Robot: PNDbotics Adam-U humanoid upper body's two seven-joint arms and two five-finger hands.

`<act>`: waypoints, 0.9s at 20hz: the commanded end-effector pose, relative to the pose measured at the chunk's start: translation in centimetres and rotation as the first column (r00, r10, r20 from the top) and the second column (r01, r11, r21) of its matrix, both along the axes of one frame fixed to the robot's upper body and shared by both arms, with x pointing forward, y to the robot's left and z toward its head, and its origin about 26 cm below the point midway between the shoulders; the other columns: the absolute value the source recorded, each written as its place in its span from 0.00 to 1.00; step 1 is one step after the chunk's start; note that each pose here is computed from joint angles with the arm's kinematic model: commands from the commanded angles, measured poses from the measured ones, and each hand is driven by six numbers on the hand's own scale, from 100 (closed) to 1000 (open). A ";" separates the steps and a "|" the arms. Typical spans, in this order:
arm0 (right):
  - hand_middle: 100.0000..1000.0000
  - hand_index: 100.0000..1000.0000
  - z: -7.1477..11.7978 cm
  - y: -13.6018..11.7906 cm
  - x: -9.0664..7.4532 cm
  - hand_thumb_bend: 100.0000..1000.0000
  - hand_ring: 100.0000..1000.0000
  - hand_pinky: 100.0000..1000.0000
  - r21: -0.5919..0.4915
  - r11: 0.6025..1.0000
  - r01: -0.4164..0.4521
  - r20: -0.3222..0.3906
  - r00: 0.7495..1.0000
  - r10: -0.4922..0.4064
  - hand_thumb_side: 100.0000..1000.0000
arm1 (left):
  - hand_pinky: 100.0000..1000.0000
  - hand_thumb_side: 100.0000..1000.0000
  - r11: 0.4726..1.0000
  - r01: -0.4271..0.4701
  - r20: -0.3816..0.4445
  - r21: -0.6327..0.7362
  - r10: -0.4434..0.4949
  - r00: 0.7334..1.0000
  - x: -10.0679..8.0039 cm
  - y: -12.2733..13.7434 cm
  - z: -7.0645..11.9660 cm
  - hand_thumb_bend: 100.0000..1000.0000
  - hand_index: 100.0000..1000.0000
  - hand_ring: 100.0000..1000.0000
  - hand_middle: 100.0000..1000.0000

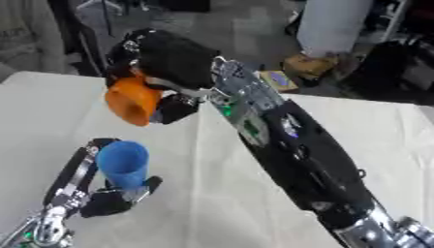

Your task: Pour the contents of one cup into another cup.

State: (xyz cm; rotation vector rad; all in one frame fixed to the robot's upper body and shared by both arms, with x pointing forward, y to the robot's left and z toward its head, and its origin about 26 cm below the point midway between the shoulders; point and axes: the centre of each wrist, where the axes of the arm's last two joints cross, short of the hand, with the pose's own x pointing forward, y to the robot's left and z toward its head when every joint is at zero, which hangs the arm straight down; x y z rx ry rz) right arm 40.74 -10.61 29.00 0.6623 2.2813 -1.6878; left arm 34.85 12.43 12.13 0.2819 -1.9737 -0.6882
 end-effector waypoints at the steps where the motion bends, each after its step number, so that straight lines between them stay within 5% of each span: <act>1: 0.09 0.30 1.4 -0.5 -0.4 0.23 0.19 0.60 0.017 1.000 -0.002 0.031 1.000 0.002 0.00 | 0.51 0.11 0.997 -0.074 0.052 -0.026 0.075 0.996 1.3 1.0 -0.5 0.75 0.45 0.13 0.24; 6: 0.09 0.30 1.4 -0.5 -0.5 0.23 0.19 0.60 0.019 1.000 -0.004 0.027 1.000 0.003 0.00 | 0.54 0.14 0.980 -0.197 0.105 -0.008 0.197 0.975 2.5 2.1 -3.0 0.82 0.48 0.17 0.28; 9: 0.09 0.30 1.3 -0.4 -0.4 0.23 0.19 0.60 0.020 1.000 -0.001 0.020 1.000 0.001 0.00 | 0.59 0.19 0.971 -0.237 0.097 0.023 0.234 0.967 2.9 2.7 -4.7 1.00 0.55 0.25 0.36; 14: 0.08 0.30 1.0 -0.5 -0.2 0.23 0.19 0.59 0.025 1.000 0.009 0.007 1.000 -0.009 0.00 | 0.71 0.33 0.964 -0.256 0.127 0.075 0.246 0.961 2.9 3.5 -6.0 1.00 0.80 0.44 0.57; 18: 0.06 0.28 0.8 -1.4 0.1 0.22 0.16 0.54 0.081 0.996 0.030 -0.032 0.999 -0.028 0.00 | 0.72 0.38 0.965 -0.254 0.149 0.066 0.242 0.959 2.5 3.9 -5.9 1.00 0.81 0.44 0.58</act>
